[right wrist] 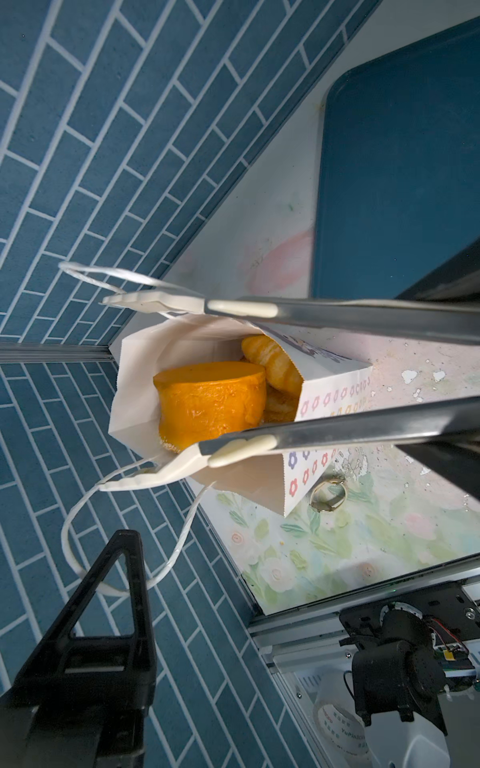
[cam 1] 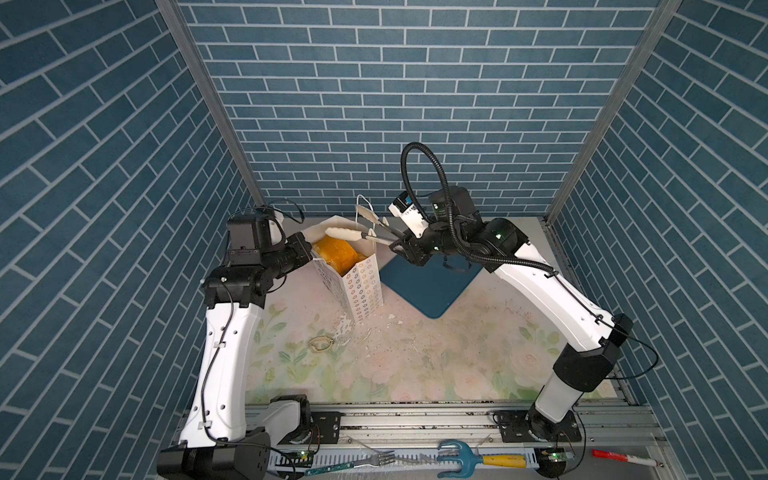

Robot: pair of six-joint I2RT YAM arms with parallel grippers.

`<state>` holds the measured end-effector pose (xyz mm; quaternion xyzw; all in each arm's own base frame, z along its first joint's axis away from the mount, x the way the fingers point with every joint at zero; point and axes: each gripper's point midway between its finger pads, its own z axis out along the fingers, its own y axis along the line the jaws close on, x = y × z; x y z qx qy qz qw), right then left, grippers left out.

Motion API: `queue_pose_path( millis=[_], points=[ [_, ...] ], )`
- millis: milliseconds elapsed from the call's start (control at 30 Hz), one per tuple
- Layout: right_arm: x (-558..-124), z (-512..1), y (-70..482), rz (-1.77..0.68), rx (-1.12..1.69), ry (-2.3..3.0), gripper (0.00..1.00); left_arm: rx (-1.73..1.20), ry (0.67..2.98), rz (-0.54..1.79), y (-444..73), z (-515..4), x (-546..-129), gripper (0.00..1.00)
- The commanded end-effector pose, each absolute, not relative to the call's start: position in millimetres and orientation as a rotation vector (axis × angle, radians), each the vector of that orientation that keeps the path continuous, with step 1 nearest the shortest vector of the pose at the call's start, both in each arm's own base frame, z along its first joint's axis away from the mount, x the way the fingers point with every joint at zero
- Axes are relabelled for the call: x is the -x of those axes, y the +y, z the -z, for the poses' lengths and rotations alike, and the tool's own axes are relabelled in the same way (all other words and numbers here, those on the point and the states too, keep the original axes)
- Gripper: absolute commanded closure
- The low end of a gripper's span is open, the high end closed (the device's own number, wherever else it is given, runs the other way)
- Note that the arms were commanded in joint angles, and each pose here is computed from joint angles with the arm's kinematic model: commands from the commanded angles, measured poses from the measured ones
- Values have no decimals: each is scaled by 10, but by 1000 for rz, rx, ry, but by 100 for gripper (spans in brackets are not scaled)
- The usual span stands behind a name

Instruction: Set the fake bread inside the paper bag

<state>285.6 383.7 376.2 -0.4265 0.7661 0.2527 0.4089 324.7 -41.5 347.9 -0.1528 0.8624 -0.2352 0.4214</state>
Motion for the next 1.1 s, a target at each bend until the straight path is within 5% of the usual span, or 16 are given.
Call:
queue_pose_path(
  millis=[0,333,467,633,733,1067],
  points=[
    [-2830,-4245,3810,-650,1034,1798,56,371,2165,586,-425,-3487,-3267,100],
    [-2779,-4908,3552,-621,944,1659,61,360,2164,587,-429,-3526,-3358,100],
    [-3066,-4879,3204,-496,815,1743,63,342,2164,507,-349,-3611,-3332,81],
    [-3424,-4640,2607,-355,614,1888,63,290,2150,343,-175,-3816,-3282,50],
    [-3571,-4415,2215,-257,508,1967,63,303,2118,223,31,-3964,-3251,41],
    [-3822,-3057,746,-46,37,2263,60,549,2048,11,803,-3856,-3204,33]
  ],
)
